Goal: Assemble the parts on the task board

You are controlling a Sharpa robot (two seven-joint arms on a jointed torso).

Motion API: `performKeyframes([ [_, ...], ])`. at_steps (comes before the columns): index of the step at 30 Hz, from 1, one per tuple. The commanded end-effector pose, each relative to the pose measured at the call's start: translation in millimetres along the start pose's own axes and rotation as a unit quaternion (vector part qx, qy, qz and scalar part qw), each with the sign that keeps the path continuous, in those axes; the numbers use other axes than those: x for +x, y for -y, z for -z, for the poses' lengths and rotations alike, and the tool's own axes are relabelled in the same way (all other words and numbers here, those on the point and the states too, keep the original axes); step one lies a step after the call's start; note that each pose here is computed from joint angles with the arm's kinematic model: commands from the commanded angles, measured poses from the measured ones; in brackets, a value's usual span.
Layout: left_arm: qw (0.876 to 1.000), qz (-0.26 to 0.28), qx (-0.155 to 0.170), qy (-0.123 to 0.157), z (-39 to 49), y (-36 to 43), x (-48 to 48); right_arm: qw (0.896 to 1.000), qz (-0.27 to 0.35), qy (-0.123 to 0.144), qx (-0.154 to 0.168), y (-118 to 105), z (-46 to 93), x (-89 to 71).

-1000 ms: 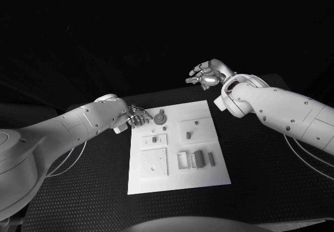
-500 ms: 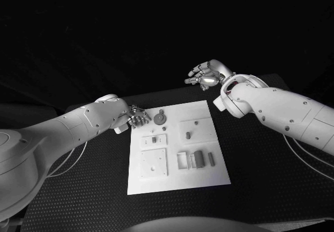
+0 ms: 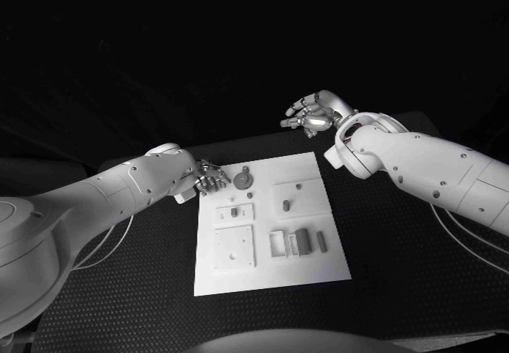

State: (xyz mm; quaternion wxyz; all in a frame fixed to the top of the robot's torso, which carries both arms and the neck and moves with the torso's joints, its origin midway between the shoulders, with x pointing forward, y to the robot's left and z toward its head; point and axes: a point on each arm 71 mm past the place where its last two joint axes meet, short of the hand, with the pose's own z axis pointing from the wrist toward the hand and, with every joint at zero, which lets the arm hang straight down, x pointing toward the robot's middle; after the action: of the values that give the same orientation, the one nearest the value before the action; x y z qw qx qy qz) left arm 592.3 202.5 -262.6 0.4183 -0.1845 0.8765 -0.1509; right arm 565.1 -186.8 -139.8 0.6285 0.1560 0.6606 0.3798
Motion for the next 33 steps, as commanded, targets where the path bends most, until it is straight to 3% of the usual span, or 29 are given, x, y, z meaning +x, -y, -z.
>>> performKeyframes([
  [1,1.0,0.005,0.003,0.002,-0.4,2.2,0.0,1.0,-0.001,-0.008,-0.002,-1.0,-0.2,1.8],
  [22,1.0,0.026,0.007,-0.005,-1.0,3.6,1.0,1.0,-0.001,-0.014,-0.001,-1.3,-0.9,3.5],
  [33,1.0,0.026,0.004,-0.007,-0.6,-0.2,-0.4,1.0,0.0,-0.014,-0.001,-0.6,-0.9,2.9],
])
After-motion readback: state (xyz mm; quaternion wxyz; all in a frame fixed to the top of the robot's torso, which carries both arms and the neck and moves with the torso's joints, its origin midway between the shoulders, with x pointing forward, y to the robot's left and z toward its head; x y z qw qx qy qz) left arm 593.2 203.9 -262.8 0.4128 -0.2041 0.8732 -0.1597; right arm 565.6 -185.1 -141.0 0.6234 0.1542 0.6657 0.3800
